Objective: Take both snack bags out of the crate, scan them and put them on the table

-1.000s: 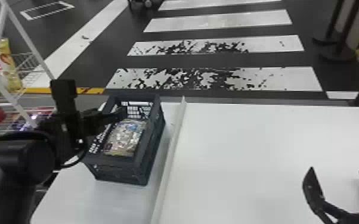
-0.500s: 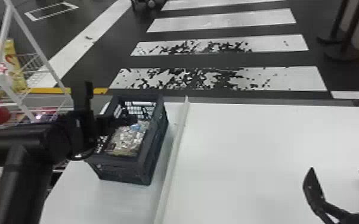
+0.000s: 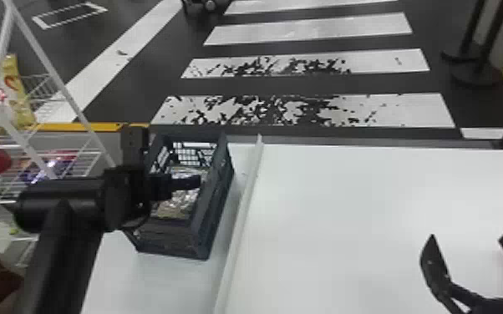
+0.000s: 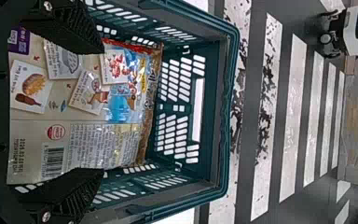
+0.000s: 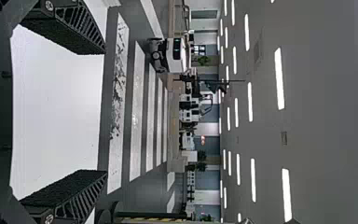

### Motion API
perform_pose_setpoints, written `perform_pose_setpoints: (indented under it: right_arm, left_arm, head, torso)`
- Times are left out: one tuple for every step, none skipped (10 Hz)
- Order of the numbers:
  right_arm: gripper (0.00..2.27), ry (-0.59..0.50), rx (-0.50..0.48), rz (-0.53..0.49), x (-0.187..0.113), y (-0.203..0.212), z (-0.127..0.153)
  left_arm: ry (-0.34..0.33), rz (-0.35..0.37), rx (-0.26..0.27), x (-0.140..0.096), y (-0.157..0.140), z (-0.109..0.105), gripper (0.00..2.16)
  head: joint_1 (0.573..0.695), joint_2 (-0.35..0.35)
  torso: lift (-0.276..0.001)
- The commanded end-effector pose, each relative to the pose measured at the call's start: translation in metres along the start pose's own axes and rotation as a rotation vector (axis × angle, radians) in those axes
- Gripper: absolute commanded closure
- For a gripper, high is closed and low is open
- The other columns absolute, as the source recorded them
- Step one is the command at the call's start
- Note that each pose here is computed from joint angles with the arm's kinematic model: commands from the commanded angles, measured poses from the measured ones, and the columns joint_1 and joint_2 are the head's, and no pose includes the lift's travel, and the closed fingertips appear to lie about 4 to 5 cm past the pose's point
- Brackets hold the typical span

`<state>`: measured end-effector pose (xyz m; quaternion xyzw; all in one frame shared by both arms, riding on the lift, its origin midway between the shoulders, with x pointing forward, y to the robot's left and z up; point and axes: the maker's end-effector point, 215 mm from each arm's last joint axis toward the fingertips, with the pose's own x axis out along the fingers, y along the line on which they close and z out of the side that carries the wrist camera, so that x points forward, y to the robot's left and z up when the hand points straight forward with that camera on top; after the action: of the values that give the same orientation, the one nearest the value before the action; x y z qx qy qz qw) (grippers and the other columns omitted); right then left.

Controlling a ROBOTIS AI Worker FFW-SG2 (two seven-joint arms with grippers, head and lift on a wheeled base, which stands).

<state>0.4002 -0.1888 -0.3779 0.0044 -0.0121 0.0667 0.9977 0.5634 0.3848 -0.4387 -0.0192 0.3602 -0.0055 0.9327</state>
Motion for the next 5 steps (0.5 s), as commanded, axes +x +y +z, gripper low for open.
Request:
perform_pose_setpoints:
  right_arm:
    - [0.07,-0.001,0.001,0.0,0.0,0.0,0.0]
    - [0.07,-0.001,-0.001,0.001,0.0,0.0,0.0]
    - [0.07,-0.004,-0.001,0.0,0.0,-0.001,0.001]
    - [0.07,-0.004,-0.001,0.0,0.0,-0.001,0.001]
    - [0.07,-0.004,0.001,0.0,0.0,0.0,0.001]
  left_arm:
    - [-0.01,-0.001,0.01,0.011,-0.004,0.001,0.1]
    - [-0.005,0.007,0.018,0.017,-0.003,0.001,0.1]
    - [0.005,0.005,0.022,0.022,-0.005,-0.001,0.1]
    - [0.012,0.004,0.024,0.027,-0.008,-0.001,0.1]
    - [0.019,0.003,0.028,0.033,-0.01,-0.001,0.1]
  head:
    - [0.695,0.224]
    - [0.695,0.219]
    - [0.695,0.217]
    - [0.695,0.215]
    - [0.695,0.213]
  torso:
    - [-0.092]
    - [-0.092]
    - [-0.092]
    - [-0.092]
    - [-0.092]
